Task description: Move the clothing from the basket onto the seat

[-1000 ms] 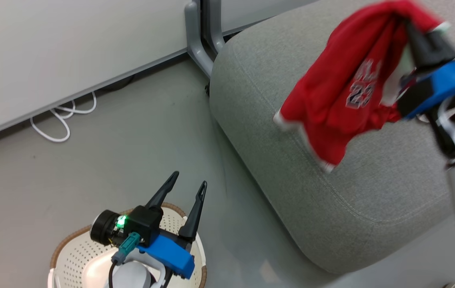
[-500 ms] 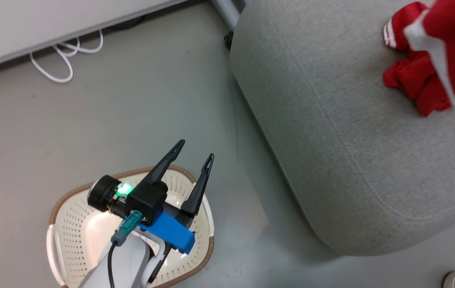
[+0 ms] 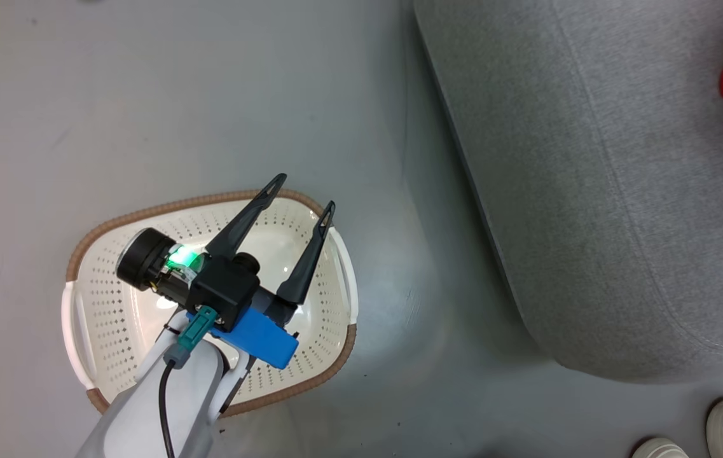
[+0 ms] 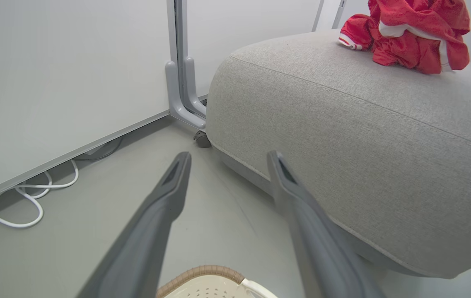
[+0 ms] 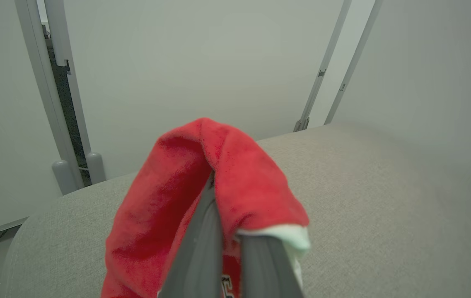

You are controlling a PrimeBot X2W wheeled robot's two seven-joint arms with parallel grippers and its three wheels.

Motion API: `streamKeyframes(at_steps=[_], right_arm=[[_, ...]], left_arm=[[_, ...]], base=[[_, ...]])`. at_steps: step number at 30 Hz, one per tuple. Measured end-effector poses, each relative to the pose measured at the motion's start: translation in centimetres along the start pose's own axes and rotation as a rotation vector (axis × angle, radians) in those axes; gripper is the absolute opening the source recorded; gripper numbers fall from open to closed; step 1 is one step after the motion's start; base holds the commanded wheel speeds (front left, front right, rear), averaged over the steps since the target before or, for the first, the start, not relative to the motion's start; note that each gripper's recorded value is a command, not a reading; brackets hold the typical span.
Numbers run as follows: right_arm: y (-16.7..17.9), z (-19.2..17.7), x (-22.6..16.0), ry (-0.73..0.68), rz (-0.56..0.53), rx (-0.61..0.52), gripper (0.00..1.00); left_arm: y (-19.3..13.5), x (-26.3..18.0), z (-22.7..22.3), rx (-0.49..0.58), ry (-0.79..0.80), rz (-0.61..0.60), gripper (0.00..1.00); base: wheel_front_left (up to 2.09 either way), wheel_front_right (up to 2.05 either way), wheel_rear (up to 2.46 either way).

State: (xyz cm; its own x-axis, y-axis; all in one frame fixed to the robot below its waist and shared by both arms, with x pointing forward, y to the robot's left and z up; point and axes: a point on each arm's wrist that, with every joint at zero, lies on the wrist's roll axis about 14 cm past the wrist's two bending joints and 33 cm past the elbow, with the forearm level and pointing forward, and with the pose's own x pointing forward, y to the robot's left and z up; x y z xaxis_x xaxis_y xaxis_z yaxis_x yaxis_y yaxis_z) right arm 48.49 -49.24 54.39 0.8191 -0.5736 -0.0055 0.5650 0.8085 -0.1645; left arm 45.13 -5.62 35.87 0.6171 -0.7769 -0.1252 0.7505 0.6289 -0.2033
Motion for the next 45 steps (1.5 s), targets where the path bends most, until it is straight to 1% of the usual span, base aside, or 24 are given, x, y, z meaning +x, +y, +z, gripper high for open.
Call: streamKeyframes(at_steps=[3, 6, 9, 12, 13, 14, 15, 16, 20, 24, 32, 38, 43, 45], right_arm=[[1.2, -3.8, -0.1, 0.079, 0.011, 0.003, 0.0], [2.3, -6.4, -0.2, 0.134, 0.024, 0.004, 0.0], [2.6, -7.4, -0.3, 0.149, 0.028, 0.005, 0.0], [2.9, -7.2, -0.1, 0.144, 0.038, -0.003, 0.0], [3.0, -7.1, 0.0, 0.142, 0.04, -0.004, 0.09], [3.0, -7.0, 0.0, 0.142, 0.042, -0.005, 0.33], [3.0, -6.9, 0.0, 0.14, 0.045, -0.008, 0.58], [3.0, -6.7, 0.0, 0.137, 0.049, -0.01, 1.0], [2.9, -6.5, -0.2, 0.143, 0.061, -0.013, 1.0], [3.2, -5.5, -0.5, 0.123, 0.086, -0.016, 1.0], [2.8, -4.2, -2.9, 0.093, 0.139, -0.028, 1.0], [3.7, -2.3, -5.4, 0.049, 0.216, -0.052, 1.0], [4.5, -1.3, -8.7, 0.015, 0.286, -0.092, 1.0], [5.3, -0.8, -10.2, -0.003, 0.316, -0.077, 1.0]], left_arm=[[0.3, 0.2, -0.9, -0.013, 0.011, 0.0, 1.0], [0.6, 0.1, -1.5, -0.019, 0.021, 0.006, 1.0], [0.8, 0.0, -1.5, -0.019, 0.021, 0.01, 1.0], [0.9, 0.1, -1.0, -0.015, 0.013, 0.016, 1.0], [0.9, 0.0, -0.9, -0.013, 0.012, 0.017, 1.0], [0.9, 0.0, -0.8, -0.011, 0.01, 0.018, 1.0], [0.9, 0.0, -0.6, -0.01, 0.007, 0.019, 1.0], [0.8, 0.0, -0.4, -0.009, 0.004, 0.02, 1.0], [0.6, 0.1, 0.5, -0.008, -0.012, 0.024, 1.0], [0.2, -0.2, 1.4, -0.011, -0.024, 0.034, 1.0], [-0.9, -1.3, 4.1, -0.018, -0.067, 0.07, 1.0], [-1.3, -3.4, 5.7, -0.028, -0.085, 0.129, 1.0], [-1.6, -5.8, 7.1, -0.028, -0.107, 0.193, 1.0], [-1.5, -6.9, 7.7, -0.024, -0.119, 0.225, 1.0]], base=[[0.0, 0.0, 0.0], [0.0, 0.0, 0.0], [0.0, 0.0, 0.0], [0.0, 0.0, 0.0], [0.0, 0.0, 0.0], [0.0, 0.0, 0.0], [0.0, 0.0, 0.0], [0.0, 0.0, 0.0], [0.0, 0.0, 0.0], [0.0, 0.0, 0.0], [0.0, 0.0, 0.0], [0.0, 0.0, 0.0], [0.0, 0.0, 0.0], [0.0, 0.0, 0.0]])
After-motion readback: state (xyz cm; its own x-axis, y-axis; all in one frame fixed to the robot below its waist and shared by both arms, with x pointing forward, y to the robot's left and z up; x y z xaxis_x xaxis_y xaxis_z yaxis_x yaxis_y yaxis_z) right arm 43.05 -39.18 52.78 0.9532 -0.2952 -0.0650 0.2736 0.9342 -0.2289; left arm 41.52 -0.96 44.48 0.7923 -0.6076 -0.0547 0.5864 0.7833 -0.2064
